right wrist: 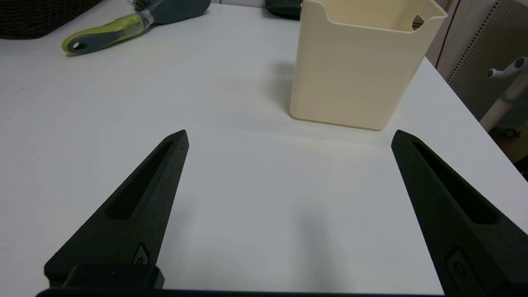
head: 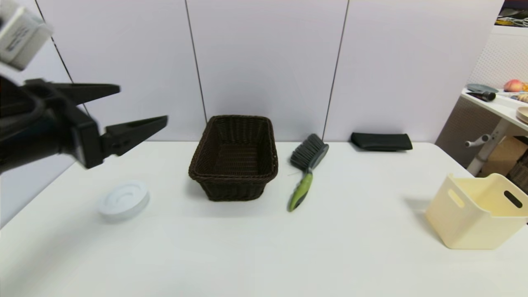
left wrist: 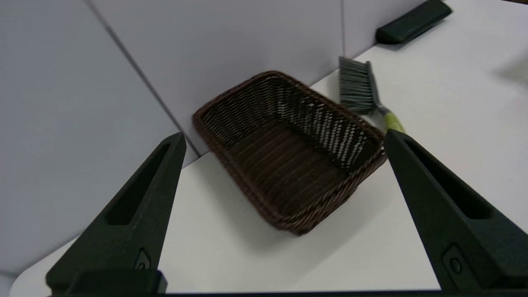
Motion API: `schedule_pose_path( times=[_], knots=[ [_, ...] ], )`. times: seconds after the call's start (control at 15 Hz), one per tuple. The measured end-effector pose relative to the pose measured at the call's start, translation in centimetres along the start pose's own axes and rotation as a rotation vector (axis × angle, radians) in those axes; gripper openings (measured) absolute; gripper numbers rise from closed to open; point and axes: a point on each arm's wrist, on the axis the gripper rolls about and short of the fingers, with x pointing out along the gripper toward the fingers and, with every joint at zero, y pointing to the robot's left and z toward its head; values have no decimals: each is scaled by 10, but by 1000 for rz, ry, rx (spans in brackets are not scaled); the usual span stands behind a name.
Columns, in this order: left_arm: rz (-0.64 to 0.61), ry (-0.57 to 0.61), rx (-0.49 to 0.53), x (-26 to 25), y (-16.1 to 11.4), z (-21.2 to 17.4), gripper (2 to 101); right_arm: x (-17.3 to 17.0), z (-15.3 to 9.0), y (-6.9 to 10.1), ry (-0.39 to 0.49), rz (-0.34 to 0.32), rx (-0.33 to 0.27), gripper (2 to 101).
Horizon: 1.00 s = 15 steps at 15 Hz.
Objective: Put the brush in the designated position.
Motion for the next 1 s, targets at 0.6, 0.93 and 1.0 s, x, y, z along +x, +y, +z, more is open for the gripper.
schedule_pose_path(
  times=[0.6, 0.93, 1.0],
  knots=[
    [387, -3, -66, -153, -61, -158, 971, 0, 0, 0, 0, 0, 0, 973],
    [450, 61, -165, -173, -93, -217, 972, 0, 0, 0, 0, 0, 0, 973],
    [464, 51, -193, -174, -94, -219, 973, 0, 0, 0, 0, 0, 0, 973]
  ],
)
